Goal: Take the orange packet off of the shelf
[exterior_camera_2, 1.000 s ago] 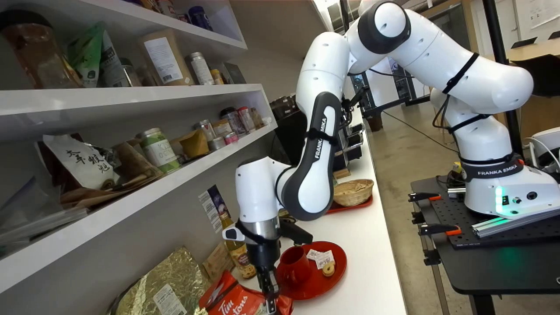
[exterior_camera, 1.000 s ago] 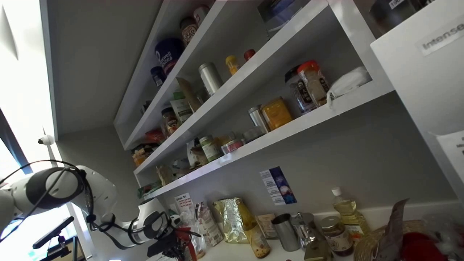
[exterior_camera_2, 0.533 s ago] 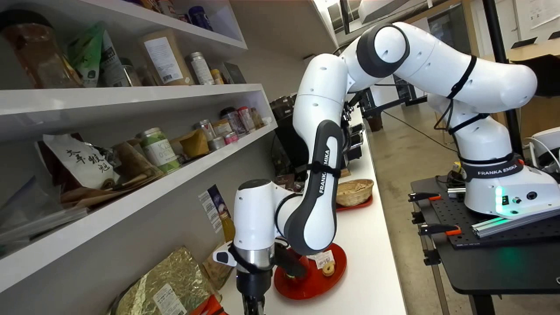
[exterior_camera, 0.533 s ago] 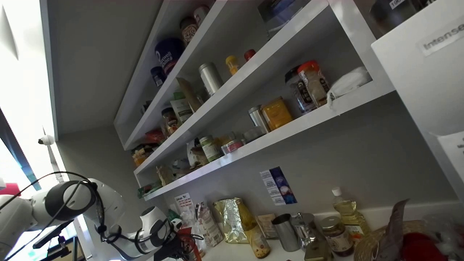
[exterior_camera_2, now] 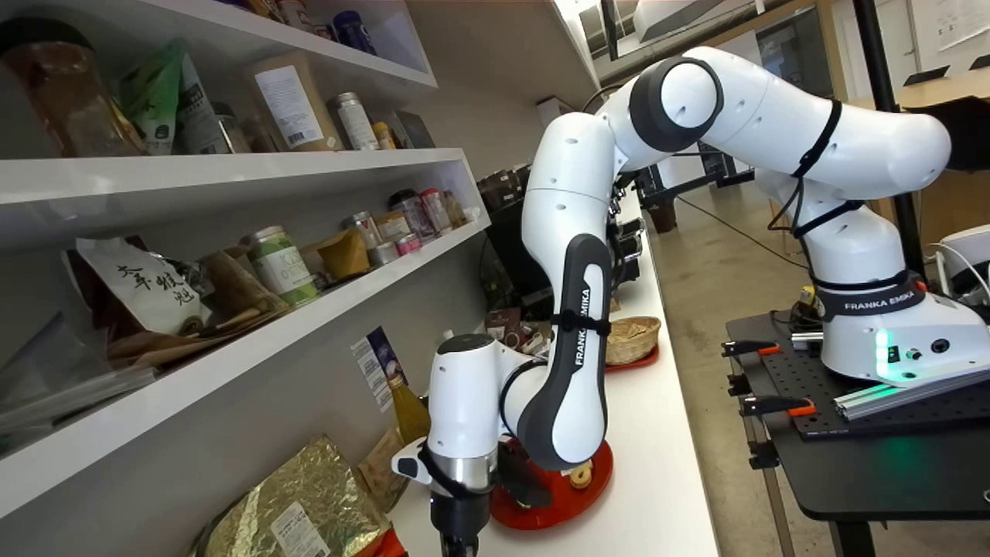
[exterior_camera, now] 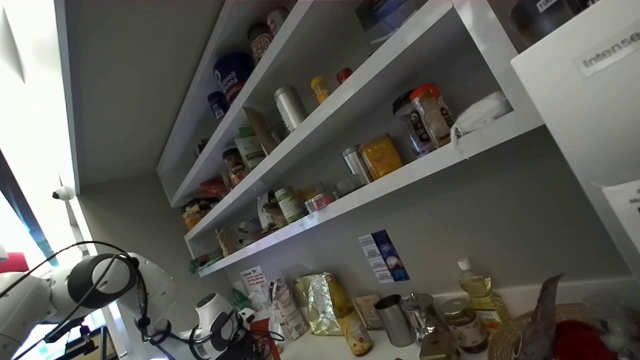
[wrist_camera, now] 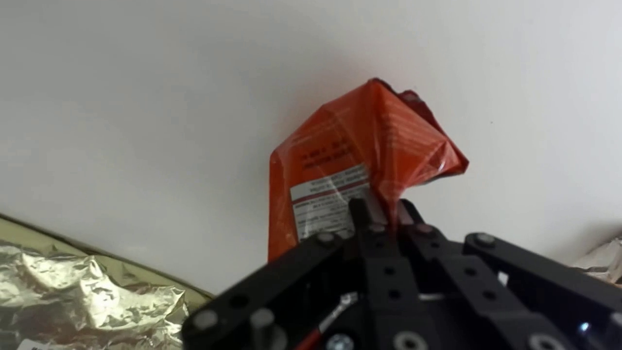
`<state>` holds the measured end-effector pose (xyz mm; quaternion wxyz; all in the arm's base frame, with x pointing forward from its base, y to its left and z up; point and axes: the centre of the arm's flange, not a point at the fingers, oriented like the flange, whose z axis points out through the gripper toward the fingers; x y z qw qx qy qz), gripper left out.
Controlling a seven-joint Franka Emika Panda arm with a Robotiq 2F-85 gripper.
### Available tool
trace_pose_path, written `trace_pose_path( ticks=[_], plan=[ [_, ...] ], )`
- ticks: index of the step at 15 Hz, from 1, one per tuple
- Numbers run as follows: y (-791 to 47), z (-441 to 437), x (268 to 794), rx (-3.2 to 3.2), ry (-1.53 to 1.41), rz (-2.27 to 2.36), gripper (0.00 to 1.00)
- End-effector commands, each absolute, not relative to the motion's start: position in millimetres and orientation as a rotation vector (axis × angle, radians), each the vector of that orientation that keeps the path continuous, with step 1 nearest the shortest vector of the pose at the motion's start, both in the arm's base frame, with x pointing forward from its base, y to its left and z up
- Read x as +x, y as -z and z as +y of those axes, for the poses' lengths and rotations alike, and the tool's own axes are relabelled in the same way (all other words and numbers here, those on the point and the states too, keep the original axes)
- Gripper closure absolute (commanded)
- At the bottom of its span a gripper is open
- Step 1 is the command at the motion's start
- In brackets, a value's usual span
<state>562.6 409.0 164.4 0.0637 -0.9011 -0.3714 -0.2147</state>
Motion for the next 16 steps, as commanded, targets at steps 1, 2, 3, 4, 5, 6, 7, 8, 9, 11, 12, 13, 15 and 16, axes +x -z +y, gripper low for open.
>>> trace_pose_path(
  ticks=[1,2,3,4,5,6,7,8,9,11,12,13,15,16],
  plan=[
    [-156,406,554,-2.720,0.726,-1.090,0.99],
    [-154,404,553,-2.715,0.743,-1.092,0.99],
    [-151,403,550,-2.708,0.767,-1.097,0.99],
    [-149,402,549,-2.703,0.781,-1.101,0.99],
    [-147,401,547,-2.704,0.788,-1.102,0.99],
    [-146,399,544,-2.703,0.790,-1.101,0.72],
    [-146,398,541,-2.699,0.793,-1.105,0.71],
    [-145,397,538,-2.700,0.793,-1.110,0.65],
    [-144,395,534,-2.700,0.784,-1.118,0.57],
    [-142,392,525,-2.709,0.759,-1.134,0.42],
    [-142,389,519,-2.715,0.733,-1.145,0.36],
    [-147,386,512,-2.731,0.710,-1.156,0.30],
    [-162,379,498,-2.755,0.630,-1.185,0.13],
    [-170,375,491,-2.756,0.559,-1.212,0.07]
  ],
)
